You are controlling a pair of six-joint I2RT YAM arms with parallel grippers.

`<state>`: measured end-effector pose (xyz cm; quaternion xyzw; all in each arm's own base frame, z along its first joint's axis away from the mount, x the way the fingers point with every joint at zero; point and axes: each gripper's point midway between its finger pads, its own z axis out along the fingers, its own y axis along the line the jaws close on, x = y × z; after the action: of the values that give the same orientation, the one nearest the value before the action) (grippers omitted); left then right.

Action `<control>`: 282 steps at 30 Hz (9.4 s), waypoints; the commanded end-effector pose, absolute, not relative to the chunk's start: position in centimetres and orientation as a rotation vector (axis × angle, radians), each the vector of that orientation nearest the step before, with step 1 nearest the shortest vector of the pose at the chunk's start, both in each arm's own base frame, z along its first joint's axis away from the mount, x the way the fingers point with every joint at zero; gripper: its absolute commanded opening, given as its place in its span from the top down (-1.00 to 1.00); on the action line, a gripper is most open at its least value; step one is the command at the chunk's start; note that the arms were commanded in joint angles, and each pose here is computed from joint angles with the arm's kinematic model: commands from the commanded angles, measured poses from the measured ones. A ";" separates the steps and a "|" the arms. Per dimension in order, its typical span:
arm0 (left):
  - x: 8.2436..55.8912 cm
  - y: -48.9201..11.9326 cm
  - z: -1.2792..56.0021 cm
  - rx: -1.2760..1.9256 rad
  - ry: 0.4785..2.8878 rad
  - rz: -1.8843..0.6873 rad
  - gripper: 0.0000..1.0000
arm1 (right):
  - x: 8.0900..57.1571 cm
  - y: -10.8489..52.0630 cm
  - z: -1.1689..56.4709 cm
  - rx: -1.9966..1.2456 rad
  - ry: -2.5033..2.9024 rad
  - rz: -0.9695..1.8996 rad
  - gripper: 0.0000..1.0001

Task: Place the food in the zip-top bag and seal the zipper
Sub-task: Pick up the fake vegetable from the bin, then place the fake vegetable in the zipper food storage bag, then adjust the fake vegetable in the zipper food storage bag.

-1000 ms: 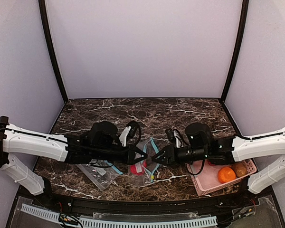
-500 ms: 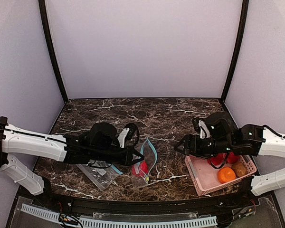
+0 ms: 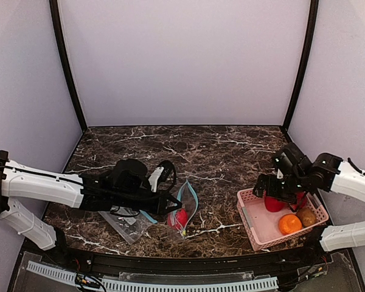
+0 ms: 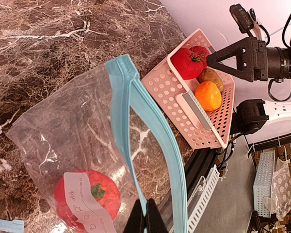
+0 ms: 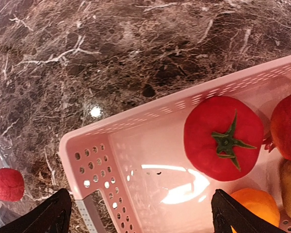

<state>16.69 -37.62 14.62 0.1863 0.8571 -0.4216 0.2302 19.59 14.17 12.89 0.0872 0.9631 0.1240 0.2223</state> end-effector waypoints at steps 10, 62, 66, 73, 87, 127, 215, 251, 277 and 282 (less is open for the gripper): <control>16.6 -36.6 14.8 0.497 2.359 -1.164 0.99 | 22.1 8.6 9.4 0.329 2.724 0.025 -0.97; 16.9 -38.5 13.8 0.437 2.379 -1.250 0.99 | 20.7 15.4 22.6 0.109 2.348 0.843 -0.16; 17.4 -38.0 13.2 0.381 2.395 -1.231 0.99 | 20.1 19.6 25.1 -0.020 2.258 1.050 -0.14; 17.6 -36.1 12.0 0.305 2.432 -1.195 0.99 | 18.9 28.1 25.3 -0.268 2.276 1.151 -0.14; 17.3 -35.1 11.7 0.294 2.438 -1.180 0.99 | 16.5 42.3 23.5 -0.496 2.279 1.446 -0.12; 17.3 -33.9 13.3 0.292 2.356 -1.215 0.99 | 16.3 43.3 8.3 -0.576 2.736 0.730 -0.03; 16.2 -30.1 10.9 0.235 2.377 -1.203 0.99 | 14.6 46.1 12.9 -0.700 2.423 1.395 0.11; 15.2 -31.3 11.5 0.346 2.361 -1.283 0.96 | 15.1 48.1 8.6 -0.626 2.507 1.526 -0.12; 15.1 -19.8 6.2 -0.216 2.571 -1.029 -0.63 | 15.2 48.2 7.6 -0.627 2.540 1.482 0.05; 15.5 -21.0 6.5 -0.226 2.503 -1.160 -0.62 | 15.2 48.6 7.7 -0.648 2.539 1.486 0.08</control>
<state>15.13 -19.80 5.64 -0.0699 0.9101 -0.3646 0.1841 15.61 47.61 7.67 -0.1980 0.8480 0.4869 0.0679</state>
